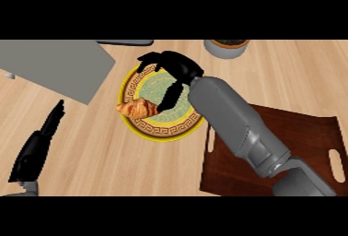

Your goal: Pick the croissant from the tray and place it in the plate

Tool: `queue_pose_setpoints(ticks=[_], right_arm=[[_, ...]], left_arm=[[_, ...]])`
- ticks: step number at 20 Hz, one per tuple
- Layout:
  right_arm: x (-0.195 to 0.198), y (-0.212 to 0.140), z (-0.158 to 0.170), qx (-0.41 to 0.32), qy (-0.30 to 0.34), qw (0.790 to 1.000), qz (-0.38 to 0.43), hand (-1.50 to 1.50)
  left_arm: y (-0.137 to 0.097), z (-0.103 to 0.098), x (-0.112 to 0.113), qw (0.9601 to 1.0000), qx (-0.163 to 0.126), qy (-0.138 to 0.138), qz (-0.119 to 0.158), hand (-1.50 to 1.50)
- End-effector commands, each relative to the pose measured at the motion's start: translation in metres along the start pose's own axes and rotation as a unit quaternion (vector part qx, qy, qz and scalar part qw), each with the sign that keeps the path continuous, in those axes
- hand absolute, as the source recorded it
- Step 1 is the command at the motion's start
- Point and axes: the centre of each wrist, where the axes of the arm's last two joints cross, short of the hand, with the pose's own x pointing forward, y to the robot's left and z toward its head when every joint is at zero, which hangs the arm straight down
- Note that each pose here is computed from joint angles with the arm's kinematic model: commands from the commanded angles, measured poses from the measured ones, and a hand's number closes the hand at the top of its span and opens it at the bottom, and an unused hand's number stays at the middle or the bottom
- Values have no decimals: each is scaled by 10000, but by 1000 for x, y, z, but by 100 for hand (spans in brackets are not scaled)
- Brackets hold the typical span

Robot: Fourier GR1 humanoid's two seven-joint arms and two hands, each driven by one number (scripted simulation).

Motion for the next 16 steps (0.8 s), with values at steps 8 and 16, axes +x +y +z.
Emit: queue_pose_setpoints(ticks=[8,16], right_arm=[[-21,-14,7,-1607,103,9714,-1746,-150],[-73,-83,53,-1933,-296,9387,-2839,-150]], left_arm=[[-6,-6,2,9999,122,109,16,0],[-3,11,-7,9999,147,24,80,0]])
